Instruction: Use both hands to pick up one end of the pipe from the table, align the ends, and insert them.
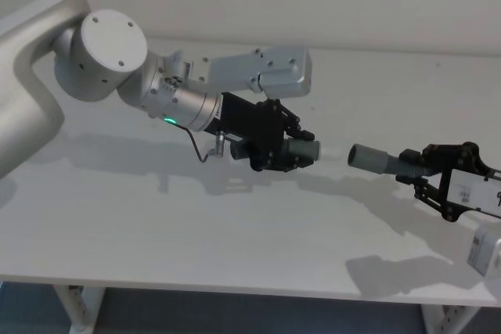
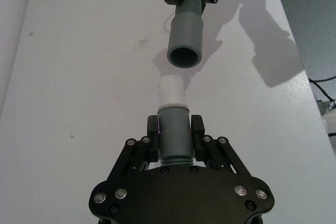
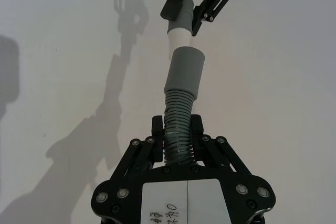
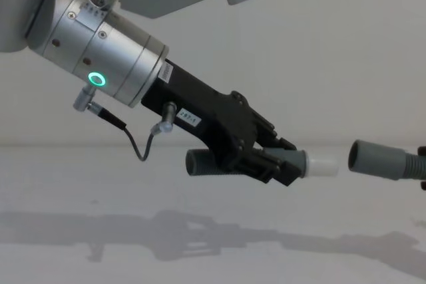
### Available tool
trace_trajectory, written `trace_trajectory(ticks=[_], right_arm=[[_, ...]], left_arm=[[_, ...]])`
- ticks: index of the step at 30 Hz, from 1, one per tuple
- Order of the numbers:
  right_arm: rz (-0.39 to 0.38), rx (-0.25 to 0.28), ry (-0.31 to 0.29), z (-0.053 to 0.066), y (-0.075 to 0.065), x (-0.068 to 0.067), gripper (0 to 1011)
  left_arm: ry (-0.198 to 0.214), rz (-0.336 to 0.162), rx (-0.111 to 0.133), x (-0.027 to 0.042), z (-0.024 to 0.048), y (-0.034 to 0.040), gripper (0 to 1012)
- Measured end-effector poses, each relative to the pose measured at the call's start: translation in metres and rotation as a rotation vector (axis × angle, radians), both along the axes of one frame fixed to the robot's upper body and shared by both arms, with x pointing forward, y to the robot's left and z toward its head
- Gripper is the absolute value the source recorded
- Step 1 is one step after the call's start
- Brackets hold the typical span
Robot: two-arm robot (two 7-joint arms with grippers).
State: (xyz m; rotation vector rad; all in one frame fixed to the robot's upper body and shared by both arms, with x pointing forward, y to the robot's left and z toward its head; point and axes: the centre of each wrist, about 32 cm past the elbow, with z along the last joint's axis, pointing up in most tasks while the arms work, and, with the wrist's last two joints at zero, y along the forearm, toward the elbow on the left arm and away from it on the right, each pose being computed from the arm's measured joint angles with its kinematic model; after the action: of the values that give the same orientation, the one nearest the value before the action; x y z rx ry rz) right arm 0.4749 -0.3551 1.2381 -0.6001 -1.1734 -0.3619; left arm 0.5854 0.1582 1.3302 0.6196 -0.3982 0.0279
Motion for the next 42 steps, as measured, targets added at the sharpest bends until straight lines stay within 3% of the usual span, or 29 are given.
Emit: trace_trajectory(ticks=[14,42], right_arm=[[0.004,-0.018,0.006,0.0015,-0.0003,0.0001,295],[-0.005,-0.030,-0.016,-0.0006,0.0040,0.0010,295]], left_arm=[[-0.005,0.015,-0.011,-0.0033,-0.0018,0.0022,347],[0.015,0.004,-0.093,-0.0064,-0.0075,0.0091,347]])
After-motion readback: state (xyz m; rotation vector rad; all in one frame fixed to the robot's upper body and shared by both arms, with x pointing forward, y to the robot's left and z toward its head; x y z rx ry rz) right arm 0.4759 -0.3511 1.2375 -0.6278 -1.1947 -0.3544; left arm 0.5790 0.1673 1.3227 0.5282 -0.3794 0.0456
